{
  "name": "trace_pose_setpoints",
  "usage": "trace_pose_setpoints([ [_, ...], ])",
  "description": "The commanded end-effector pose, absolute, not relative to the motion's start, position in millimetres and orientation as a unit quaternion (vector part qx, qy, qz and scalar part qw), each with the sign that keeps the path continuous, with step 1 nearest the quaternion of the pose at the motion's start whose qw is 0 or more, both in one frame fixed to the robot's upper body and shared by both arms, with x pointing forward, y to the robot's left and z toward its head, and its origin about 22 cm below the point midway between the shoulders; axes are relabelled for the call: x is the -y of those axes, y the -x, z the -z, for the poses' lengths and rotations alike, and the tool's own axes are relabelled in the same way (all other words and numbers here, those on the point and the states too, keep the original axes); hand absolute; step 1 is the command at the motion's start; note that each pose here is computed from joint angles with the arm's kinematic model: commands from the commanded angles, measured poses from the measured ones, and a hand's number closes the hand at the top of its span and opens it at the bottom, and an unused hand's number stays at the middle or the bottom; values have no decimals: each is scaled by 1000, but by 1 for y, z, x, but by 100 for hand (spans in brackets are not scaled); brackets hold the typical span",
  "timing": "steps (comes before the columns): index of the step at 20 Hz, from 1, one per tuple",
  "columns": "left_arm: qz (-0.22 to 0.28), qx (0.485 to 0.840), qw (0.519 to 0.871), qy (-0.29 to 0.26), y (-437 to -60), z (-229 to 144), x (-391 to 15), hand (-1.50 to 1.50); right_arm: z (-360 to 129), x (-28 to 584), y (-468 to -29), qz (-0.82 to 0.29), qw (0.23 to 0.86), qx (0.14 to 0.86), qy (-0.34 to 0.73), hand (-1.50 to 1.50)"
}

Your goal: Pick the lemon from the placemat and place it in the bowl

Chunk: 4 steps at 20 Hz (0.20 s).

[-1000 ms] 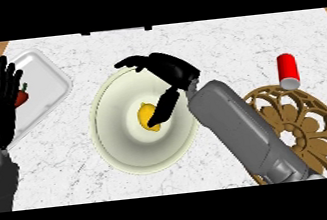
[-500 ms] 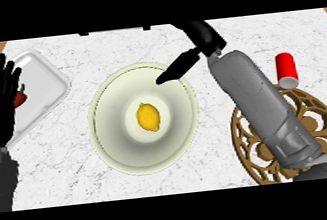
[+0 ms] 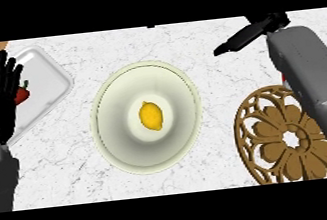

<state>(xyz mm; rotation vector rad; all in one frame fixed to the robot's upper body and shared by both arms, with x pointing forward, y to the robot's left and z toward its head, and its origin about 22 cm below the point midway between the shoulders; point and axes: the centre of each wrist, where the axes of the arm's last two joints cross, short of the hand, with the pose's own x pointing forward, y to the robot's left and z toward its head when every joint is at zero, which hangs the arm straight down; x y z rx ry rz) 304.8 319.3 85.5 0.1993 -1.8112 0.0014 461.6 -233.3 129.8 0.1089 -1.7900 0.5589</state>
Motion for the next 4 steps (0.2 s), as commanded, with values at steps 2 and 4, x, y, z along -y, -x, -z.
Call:
trace_pose_setpoints([
  [2,7,791,607,-77,-307,-94,-323,0,-151,310,-459,-214,585,780,-60,-150],
  [4,8,789,611,-70,-311,-96,-305,0,-139,315,-456,-218,592,774,-55,-150],
])
